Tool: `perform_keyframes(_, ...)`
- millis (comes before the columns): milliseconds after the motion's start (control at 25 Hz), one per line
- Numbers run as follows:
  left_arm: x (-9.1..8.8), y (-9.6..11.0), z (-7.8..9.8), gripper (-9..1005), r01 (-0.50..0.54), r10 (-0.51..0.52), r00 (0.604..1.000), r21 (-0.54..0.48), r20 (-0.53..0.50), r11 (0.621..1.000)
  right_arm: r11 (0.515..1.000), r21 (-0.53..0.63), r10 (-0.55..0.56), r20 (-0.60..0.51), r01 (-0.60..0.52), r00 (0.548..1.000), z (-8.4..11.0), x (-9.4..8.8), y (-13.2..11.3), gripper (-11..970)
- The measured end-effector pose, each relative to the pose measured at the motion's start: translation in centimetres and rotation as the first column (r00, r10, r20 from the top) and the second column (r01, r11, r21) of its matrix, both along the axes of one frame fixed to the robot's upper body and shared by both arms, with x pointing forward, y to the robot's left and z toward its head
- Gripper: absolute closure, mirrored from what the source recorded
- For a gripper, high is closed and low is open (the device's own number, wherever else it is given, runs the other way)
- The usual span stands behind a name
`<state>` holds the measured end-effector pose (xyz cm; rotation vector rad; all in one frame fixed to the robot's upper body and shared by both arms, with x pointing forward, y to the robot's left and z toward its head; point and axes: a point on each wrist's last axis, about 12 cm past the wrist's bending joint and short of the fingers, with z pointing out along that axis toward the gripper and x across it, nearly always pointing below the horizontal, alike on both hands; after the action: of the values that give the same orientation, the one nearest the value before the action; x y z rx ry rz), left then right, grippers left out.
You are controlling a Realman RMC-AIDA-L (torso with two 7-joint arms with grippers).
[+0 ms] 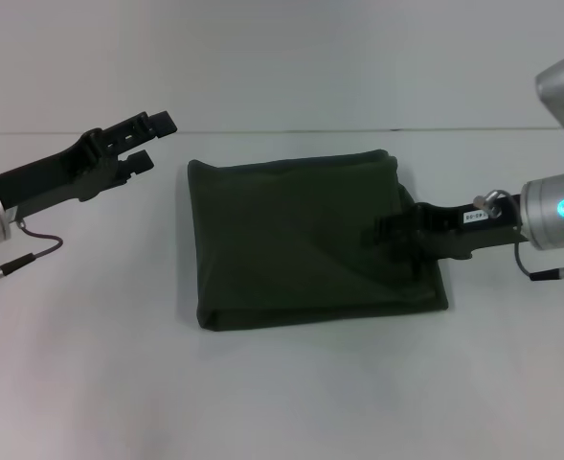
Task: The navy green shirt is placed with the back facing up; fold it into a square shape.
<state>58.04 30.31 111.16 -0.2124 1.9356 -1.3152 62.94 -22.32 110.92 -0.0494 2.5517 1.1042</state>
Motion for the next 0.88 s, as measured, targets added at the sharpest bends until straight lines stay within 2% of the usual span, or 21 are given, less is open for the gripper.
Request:
perform_keyframes(160,0.0,0.0,0.0,63,-0.003,0.003,1.0,-0.002,0.001,1.0,0.994,-0.101,-0.042,-0.004,0.042,0.999,-0.8,0.5,-0.3,307)
perform_keyframes(280,-0.1,0.3,0.0,64,-0.013,0.013,1.0,-0.009,0.003,1.0,0.989,-0.116,-0.088,0.015,0.089,0.996,-0.2,0.9,-1.8,307)
perform_keyframes(560,-0.6,1.1,0.0,67,-0.009,0.009,1.0,-0.014,-0.011,1.0,0.993,0.008,-0.118,0.117,0.118,0.986,3.5,0.2,-5.1,308)
perform_keyframes(680,-1.4,1.3,0.0,68,0.088,-0.088,0.994,-0.013,-0.057,0.996,0.995,0.071,-0.086,0.169,0.075,0.982,4.2,-0.8,-6.8,308)
perform_keyframes(760,-2.4,1.5,-0.2,69,0.166,-0.169,0.978,-0.03,-0.123,0.986,0.991,0.124,-0.077,0.227,0.05,0.971,4.3,-1.8,-8.0,308)
perform_keyframes(880,-3.8,1.5,-1.1,70,0.202,-0.213,0.951,-0.072,-0.224,0.977,0.981,0.186,-0.107,0.324,0.047,0.94,3.9,-3.4,-9.9,308)
